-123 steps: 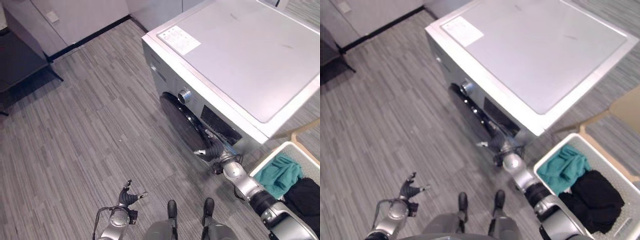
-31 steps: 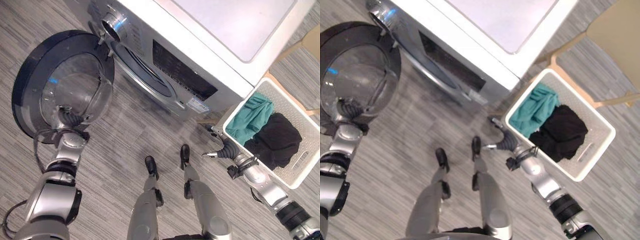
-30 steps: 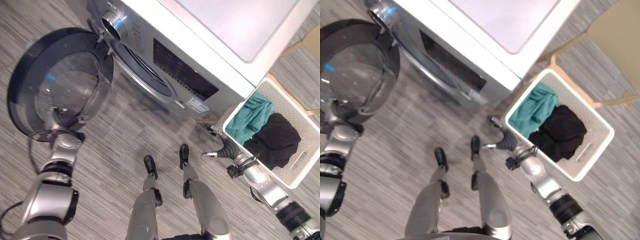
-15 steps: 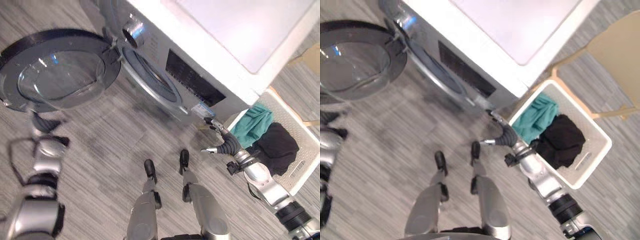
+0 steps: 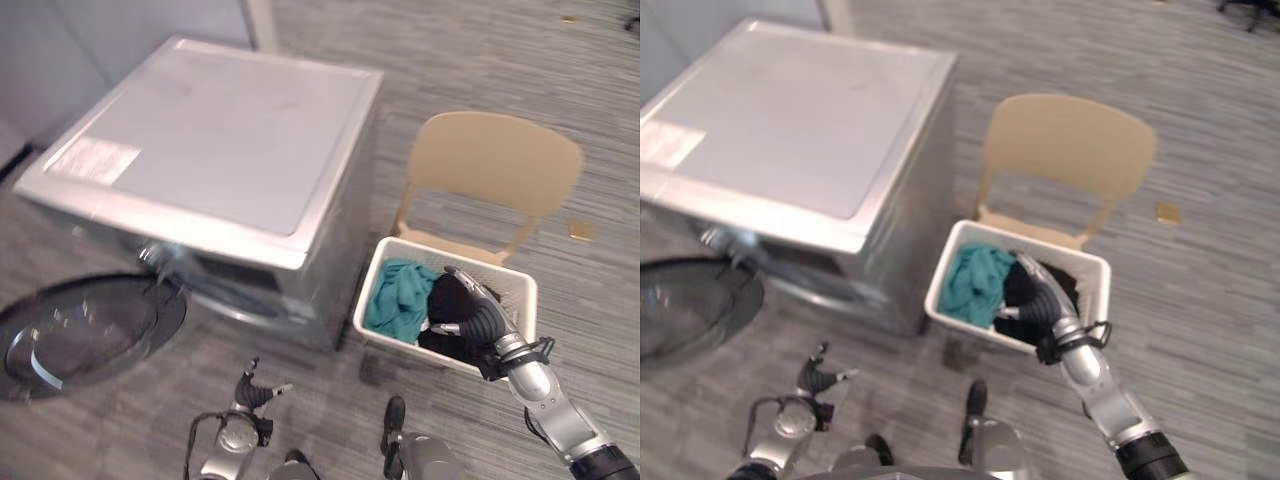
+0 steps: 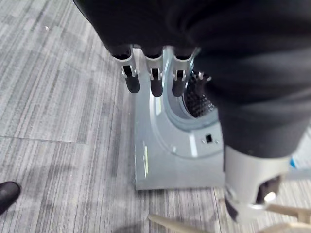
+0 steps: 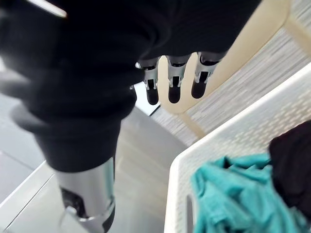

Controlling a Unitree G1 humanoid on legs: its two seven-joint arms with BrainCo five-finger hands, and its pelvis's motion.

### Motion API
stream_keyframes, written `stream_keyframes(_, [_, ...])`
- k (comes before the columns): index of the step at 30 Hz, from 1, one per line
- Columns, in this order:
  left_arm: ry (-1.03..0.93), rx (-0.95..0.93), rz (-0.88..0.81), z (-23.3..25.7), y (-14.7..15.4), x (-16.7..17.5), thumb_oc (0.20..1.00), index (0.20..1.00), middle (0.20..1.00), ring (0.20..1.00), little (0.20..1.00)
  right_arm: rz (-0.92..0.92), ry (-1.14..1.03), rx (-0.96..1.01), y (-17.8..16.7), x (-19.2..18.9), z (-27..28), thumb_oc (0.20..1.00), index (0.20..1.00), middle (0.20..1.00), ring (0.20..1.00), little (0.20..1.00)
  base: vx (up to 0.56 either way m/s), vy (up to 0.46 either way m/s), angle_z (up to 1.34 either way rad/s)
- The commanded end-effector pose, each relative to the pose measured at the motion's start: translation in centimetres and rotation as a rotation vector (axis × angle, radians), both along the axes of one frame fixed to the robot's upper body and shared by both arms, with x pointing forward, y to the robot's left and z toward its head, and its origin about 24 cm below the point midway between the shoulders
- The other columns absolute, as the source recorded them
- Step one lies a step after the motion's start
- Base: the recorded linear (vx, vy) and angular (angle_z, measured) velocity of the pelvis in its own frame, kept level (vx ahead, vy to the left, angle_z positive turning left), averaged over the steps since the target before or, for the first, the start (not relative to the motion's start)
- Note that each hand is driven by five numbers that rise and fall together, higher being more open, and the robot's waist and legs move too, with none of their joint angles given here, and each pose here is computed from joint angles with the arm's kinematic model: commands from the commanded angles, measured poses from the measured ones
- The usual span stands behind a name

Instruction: Grab the laundry basket,head to the washer,open it,put in the laundry and shut it.

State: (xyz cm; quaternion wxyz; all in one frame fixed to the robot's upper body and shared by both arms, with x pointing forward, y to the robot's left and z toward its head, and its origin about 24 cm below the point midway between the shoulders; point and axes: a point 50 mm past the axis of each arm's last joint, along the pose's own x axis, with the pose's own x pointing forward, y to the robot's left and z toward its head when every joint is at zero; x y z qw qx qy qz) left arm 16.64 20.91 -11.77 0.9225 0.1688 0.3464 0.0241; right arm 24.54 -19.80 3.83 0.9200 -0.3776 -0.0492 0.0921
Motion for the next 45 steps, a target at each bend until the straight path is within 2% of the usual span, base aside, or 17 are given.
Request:
stream_keyframes(1, [0.005, 0.021, -0.055, -0.1, -0.2, 0.3, 1.0, 1.0, 1.0, 1.0, 1.0, 0.062, -0.021, 0.008, 1.5, 1.2, 0.5, 1.0, 1.0, 1.0, 1.0, 1.0, 0.0, -0.046, -1.03])
stream_keyframes(5, [0.088, 0.026, -0.046, -1.2, -0.1, -0.9, 1.0, 1.0, 1.0, 1.0, 1.0, 0.083, 0.06, -0.019, 1.9, 1.7, -1.0, 1.0, 1.0, 1.0, 1.0, 1.0, 0.12, 0.017, -0.48])
stream_keyframes(13, [0.13, 0.065, -0.038, -1.6, 1.2, -2.0, 1.0, 1.0, 1.0, 1.0, 1.0, 0.081, 0.13, -0.106, 2.1, 2.8, -2.7, 1.0, 1.0, 1.0, 1.0, 1.0, 0.13, 0.115, -0.16])
stream_keyframes(17, [0.089, 0.088, -0.051, -0.9, 1.8, -0.7, 1.0, 1.0, 1.0, 1.0, 1.0, 0.091, 0.142, -0.172, 4.1, 4.8, -3.3, 1.0, 1.0, 1.0, 1.0, 1.0, -0.02, 0.161, -0.27])
stream_keyframes(22, [-0.037, 0.11, -0.049, 1.1, 2.1, 2.8, 1.0, 1.0, 1.0, 1.0, 1.0, 0.075, 0.1, -0.254, 5.7, 7.8, -2.1, 1.0, 1.0, 1.0, 1.0, 1.0, -0.16, 0.071, 0.04])
stream_keyframes(26, [-0.133, 0.13, -0.034, 2.8, 2.7, 5.0, 1.0, 1.0, 1.0, 1.0, 1.0, -0.001, 0.109, -0.324, 5.2, 9.8, -1.6, 1.0, 1.0, 1.0, 1.0, 1.0, -0.12, 0.018, 0.08])
stream_keyframes(31, [-0.235, 0.108, -0.018, 4.7, 2.5, 7.4, 1.0, 1.0, 1.0, 1.0, 1.0, -0.234, 0.089, -0.345, 1.2, 12.1, 0.4, 1.0, 1.0, 1.0, 1.0, 1.0, -0.14, -0.031, 0.12])
stream_keyframes(35, [-0.229, 0.102, -0.011, 4.4, 2.1, 7.3, 1.0, 1.0, 1.0, 1.0, 1.0, -0.248, 0.057, -0.343, 1.1, 11.9, 0.5, 1.0, 1.0, 1.0, 1.0, 1.0, -0.05, -0.029, 0.14])
stream_keyframes(40, [-0.251, 0.098, -0.021, 4.9, 1.6, 8.0, 1.0, 1.0, 1.0, 1.0, 1.0, -0.301, 0.12, -0.402, -0.8, 11.5, -0.4, 1.0, 1.0, 1.0, 1.0, 1.0, -0.04, -0.029, 0.08])
stream_keyframes(41, [-0.25, 0.093, -0.022, 5.0, 1.7, 8.1, 1.0, 1.0, 1.0, 1.0, 1.0, -0.292, 0.128, -0.408, -0.7, 11.6, -0.3, 0.2, 0.2, 0.2, 0.2, 0.2, -0.05, -0.038, 0.12])
stream_keyframes(43, [-0.246, 0.097, -0.022, 4.9, 1.8, 8.1, 1.0, 1.0, 1.0, 1.0, 1.0, -0.278, 0.12, -0.374, -0.3, 11.8, 0.1, 0.2, 0.2, 0.2, 0.2, 0.2, -0.03, -0.027, 0.09])
stream_keyframes(45, [-0.236, 0.085, -0.02, 4.8, 1.6, 8.2, 1.0, 1.0, 1.0, 1.0, 1.0, -0.308, 0.118, -0.168, 0.1, 11.6, 0.2, 0.2, 0.2, 0.2, 0.2, 0.2, 0.01, -0.021, -0.01])
